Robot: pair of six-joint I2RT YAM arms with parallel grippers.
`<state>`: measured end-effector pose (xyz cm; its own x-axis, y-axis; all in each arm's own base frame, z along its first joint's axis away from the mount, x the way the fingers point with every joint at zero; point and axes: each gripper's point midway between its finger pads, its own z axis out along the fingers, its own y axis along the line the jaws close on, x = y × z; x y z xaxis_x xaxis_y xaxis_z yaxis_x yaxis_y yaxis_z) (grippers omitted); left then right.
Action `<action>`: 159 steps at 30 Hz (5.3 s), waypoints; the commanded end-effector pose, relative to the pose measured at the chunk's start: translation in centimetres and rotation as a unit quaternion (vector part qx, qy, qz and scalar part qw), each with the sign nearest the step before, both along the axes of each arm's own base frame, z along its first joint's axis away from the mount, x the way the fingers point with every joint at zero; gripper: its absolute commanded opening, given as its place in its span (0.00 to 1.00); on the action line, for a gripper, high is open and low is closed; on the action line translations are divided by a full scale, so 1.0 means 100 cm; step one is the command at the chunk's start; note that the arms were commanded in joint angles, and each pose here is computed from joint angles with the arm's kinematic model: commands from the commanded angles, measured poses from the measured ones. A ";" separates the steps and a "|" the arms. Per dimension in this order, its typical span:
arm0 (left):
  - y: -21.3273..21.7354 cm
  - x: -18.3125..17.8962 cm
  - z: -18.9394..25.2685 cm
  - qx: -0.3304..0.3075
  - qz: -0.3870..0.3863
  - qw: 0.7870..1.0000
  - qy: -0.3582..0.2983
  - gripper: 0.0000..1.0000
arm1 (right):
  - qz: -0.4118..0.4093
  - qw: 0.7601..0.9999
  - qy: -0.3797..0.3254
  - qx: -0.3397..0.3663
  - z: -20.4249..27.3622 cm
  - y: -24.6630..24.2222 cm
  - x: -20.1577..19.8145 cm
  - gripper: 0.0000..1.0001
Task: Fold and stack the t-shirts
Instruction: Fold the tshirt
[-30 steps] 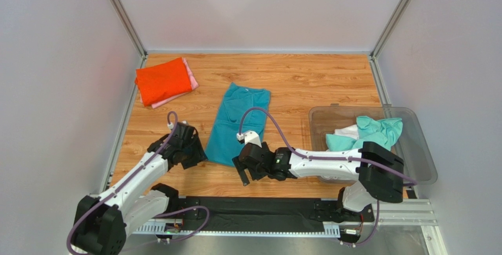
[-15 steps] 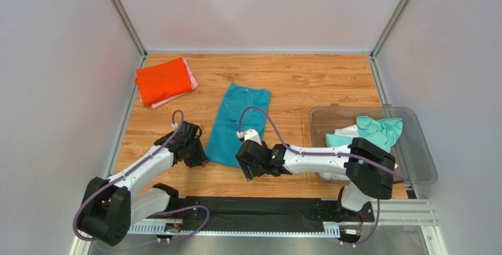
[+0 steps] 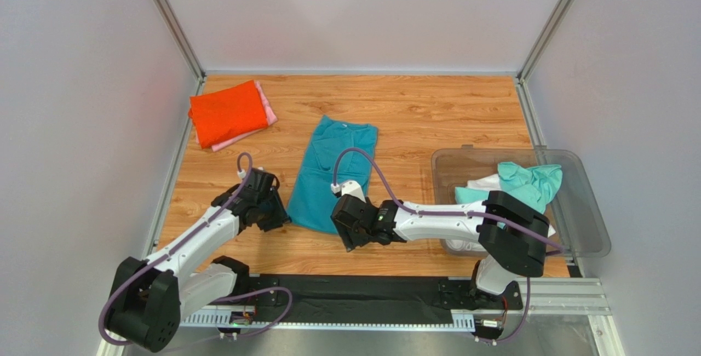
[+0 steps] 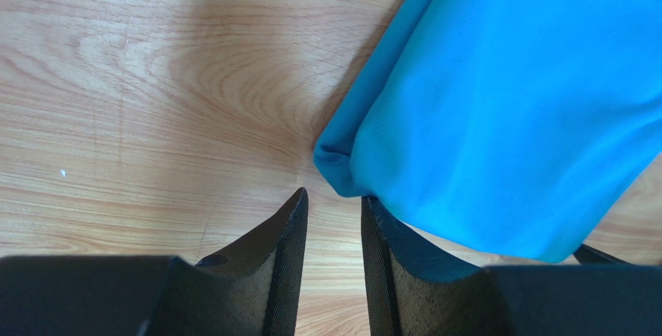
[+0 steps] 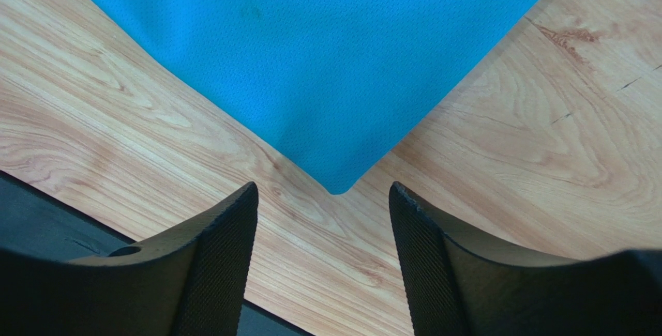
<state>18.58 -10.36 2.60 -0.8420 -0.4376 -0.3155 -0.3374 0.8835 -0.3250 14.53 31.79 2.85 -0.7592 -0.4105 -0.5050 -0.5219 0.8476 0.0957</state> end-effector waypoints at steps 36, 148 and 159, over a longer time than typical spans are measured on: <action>0.008 -0.020 0.052 -0.053 0.029 0.994 -0.095 0.00 | 0.118 0.976 0.091 0.161 0.066 0.059 -0.078 0.00; -0.041 0.140 0.152 -0.027 -0.048 0.972 -0.227 1.00 | -0.047 0.963 0.097 0.248 0.124 0.002 0.117 1.00; -0.004 0.063 0.166 -0.062 -0.014 0.928 -0.366 1.00 | 0.023 0.956 0.110 0.272 0.113 0.069 0.083 1.00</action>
<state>25.13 -11.77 17.57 -0.5281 -0.4614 -0.7129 0.0100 0.8361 -0.5485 21.34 37.35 14.41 -0.8658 -0.1984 -0.4593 -0.4738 0.6201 0.6253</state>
